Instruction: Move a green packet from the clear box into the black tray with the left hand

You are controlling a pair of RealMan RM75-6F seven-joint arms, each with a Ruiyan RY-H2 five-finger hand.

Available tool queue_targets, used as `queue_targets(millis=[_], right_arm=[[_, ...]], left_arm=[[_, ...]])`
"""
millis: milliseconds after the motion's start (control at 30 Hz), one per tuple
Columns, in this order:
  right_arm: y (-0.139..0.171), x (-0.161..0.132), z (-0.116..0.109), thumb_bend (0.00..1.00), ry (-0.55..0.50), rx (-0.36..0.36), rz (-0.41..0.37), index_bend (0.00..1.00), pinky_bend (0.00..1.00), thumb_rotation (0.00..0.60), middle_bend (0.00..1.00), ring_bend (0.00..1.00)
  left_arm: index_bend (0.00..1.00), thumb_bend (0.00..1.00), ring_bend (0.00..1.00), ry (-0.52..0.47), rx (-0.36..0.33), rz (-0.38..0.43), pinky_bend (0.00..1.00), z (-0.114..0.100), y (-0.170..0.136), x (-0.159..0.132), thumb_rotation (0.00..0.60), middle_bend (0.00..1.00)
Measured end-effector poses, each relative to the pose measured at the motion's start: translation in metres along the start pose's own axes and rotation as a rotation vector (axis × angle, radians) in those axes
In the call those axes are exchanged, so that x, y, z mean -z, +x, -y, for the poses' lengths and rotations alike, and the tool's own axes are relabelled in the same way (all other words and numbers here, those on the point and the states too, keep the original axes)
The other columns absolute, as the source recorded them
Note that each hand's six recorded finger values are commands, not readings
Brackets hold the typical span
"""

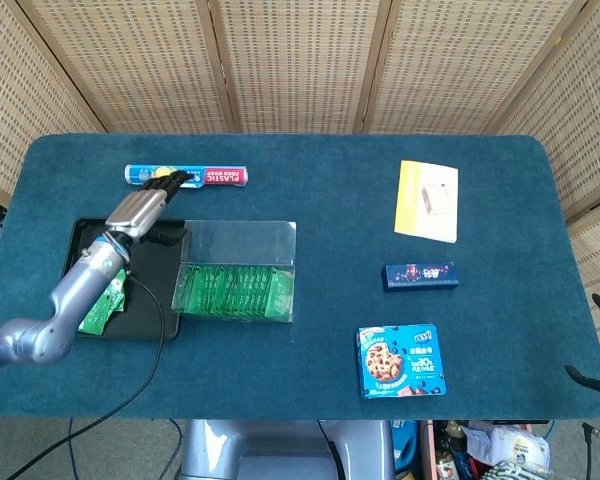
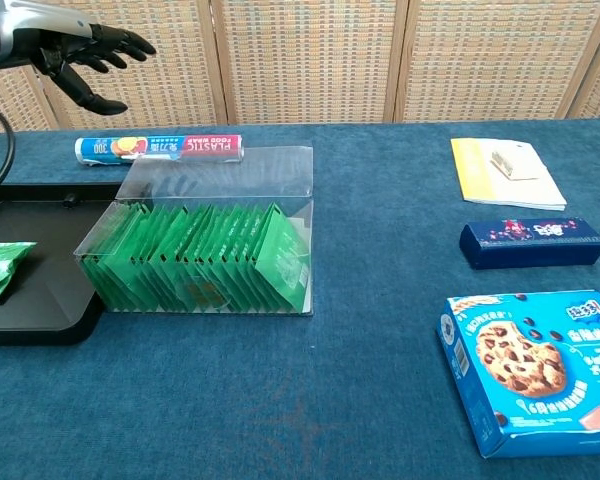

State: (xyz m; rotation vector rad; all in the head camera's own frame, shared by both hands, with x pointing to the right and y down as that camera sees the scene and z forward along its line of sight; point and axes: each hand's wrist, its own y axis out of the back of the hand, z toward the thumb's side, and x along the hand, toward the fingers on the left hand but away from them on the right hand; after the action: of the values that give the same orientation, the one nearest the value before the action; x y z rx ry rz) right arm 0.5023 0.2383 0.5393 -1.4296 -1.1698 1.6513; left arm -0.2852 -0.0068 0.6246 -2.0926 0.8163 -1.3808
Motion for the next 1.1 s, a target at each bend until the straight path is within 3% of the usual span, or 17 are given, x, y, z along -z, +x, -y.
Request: queue_targets(millis=[133,433,1100], right_arm=[[0.0,0.0,-0.001,0.0,0.002,0.002,0.0,0.0,0.0,0.6,0.0,0.0],[-0.003,0.0,0.001,0.0,0.005,-0.003,0.005,0.0,0.0,0.6,0.0,0.0],[-0.005,0.006,0.001,0.0,0.006,-0.004,0.027,0.0,0.0,0.6,0.0,0.0]], left_arm=[[0.34,0.4,0.0,0.122,0.009,0.087,0.0,0.01,-0.013,-0.012,0.6,0.0],[0.44,0.4,0.0,0.265,0.034,0.26,0.0,0.044,-0.027,-0.033,0.6,0.0],[0.46,0.4,0.0,0.505,0.068,0.427,0.0,0.102,-0.006,-0.052,0.6,0.0]])
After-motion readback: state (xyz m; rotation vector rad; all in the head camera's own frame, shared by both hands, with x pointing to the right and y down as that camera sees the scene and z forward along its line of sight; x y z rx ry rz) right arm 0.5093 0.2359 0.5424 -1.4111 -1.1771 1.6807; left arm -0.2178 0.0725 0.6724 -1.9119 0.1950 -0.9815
